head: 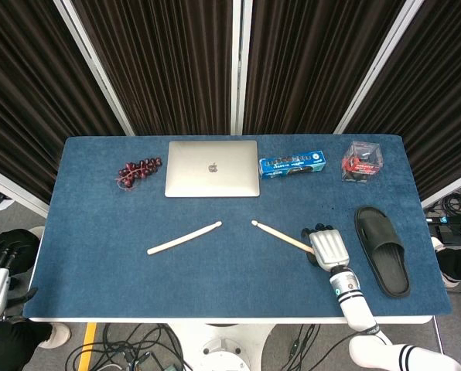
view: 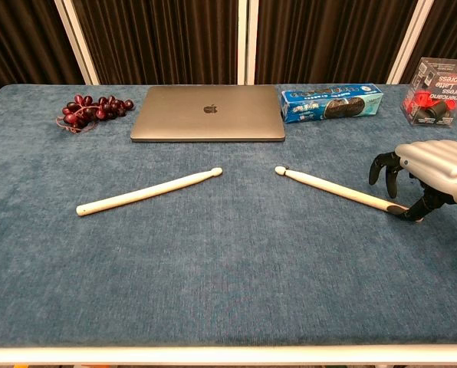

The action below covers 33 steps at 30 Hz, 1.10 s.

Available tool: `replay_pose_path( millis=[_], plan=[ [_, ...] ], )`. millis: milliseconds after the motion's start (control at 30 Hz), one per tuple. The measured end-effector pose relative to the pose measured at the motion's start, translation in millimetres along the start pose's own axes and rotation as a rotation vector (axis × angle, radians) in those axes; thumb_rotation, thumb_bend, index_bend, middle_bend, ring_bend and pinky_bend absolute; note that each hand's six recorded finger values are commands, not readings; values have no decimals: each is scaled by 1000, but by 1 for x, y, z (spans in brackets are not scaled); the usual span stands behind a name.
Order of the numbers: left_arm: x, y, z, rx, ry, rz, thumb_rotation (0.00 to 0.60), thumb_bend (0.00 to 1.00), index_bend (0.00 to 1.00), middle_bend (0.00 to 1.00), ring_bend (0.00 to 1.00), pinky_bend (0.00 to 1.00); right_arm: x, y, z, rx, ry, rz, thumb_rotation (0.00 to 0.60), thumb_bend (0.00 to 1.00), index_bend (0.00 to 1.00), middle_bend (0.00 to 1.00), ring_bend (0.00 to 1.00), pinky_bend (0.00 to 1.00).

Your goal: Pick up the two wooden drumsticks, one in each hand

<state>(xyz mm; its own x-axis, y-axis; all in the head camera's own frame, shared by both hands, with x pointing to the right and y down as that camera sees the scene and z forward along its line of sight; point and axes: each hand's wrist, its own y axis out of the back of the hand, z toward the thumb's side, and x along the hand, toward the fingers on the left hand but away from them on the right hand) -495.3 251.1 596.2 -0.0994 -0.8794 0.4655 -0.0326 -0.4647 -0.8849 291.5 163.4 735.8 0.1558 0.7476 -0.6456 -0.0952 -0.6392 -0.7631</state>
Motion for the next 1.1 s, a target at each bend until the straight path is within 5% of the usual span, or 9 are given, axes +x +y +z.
replay_pose_path(
  millis=[833,1100],
  plan=[
    [1,-4,-4,-3,5,-19,600,144,186,116,40,42,-6,-15,2,27,-17,16,600,330,421,512,276,320],
    [3,-5,-3,4,-6,-23,600,144,188,117,39,42,-10,-13,5,45,-10,9,600,493,450,567,332,324]
  ],
)
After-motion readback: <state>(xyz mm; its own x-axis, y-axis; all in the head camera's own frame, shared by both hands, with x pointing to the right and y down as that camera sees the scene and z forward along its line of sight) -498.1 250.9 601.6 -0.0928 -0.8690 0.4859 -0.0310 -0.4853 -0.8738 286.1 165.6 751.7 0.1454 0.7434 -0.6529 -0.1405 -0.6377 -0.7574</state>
